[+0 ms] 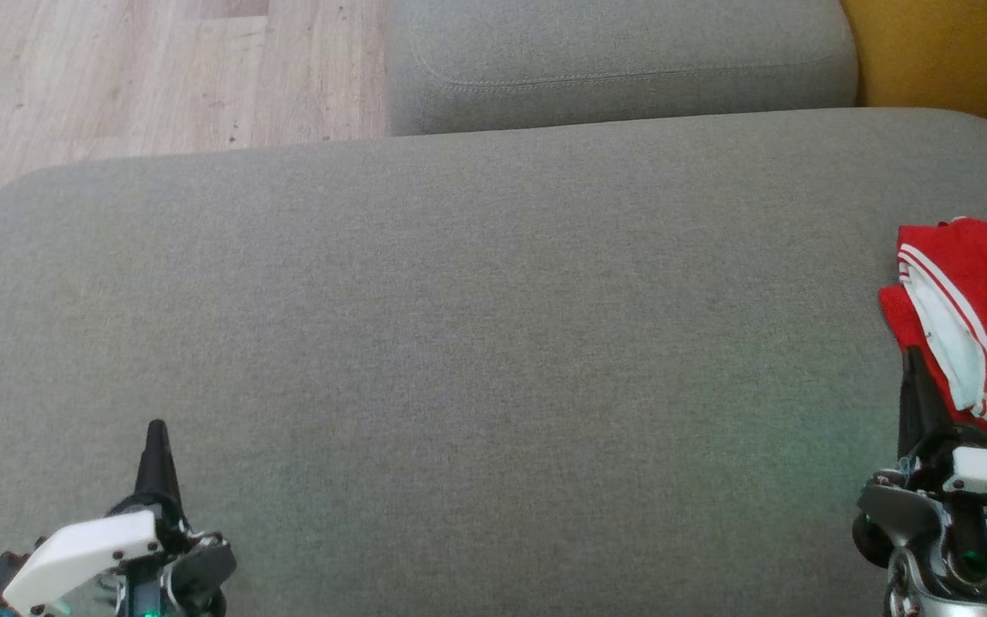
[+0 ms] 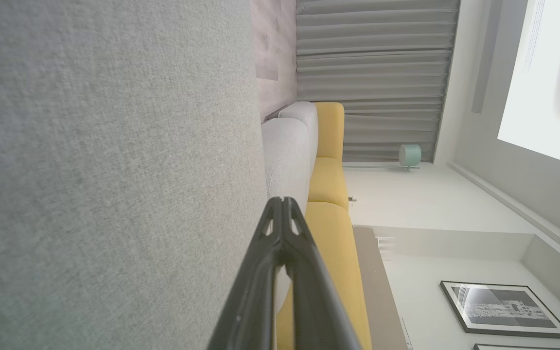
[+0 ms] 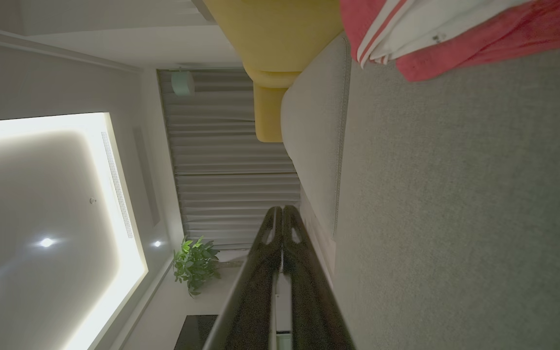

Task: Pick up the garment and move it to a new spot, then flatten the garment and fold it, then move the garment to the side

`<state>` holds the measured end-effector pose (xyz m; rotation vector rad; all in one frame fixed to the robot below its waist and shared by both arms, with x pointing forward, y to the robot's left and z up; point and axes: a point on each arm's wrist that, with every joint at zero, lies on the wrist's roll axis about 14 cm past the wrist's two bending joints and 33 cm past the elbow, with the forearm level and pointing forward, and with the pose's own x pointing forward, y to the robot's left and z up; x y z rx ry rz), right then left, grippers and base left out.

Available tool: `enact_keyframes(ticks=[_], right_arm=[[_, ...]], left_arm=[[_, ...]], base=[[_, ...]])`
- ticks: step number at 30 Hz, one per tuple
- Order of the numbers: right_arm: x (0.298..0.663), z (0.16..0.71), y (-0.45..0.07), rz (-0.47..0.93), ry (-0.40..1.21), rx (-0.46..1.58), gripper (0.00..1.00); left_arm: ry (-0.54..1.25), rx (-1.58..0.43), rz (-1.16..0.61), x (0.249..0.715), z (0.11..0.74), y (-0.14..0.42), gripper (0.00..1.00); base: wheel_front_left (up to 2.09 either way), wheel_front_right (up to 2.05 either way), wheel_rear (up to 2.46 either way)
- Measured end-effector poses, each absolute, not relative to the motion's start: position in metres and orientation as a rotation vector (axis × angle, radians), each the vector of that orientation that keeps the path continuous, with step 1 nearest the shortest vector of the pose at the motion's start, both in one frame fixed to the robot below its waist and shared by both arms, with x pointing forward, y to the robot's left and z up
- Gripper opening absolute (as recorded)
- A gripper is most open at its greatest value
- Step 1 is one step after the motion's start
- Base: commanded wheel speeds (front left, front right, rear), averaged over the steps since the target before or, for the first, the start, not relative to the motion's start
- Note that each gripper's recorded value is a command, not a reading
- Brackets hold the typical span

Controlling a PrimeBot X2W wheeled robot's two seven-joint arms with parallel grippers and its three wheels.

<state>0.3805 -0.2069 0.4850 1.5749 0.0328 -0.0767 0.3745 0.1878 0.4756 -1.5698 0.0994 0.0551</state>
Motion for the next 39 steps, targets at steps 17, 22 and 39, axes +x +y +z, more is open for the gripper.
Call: enact_keyframes(ticks=[17,22,39], right_arm=[[0.3805,0.4850,-0.2069,-0.077,0.033,1.575,0.00],[0.3805,0.4850,-0.2069,-0.077,0.033,1.575,0.00],[0.3805,0.4850,-0.2069,-0.077,0.033,1.575,0.00]], left_arm=[[0.099,-1.570,0.055,0.3745,0.4756,0.1879,0.00],[0.099,-1.570,0.055,0.3745,0.4756,0.1879,0.00],[0.099,-1.570,0.055,0.3745,0.4756,0.1878,0.00]], base=[[0.00,0.00,0.00],[0.00,0.00,0.00],[0.00,0.00,0.00]])
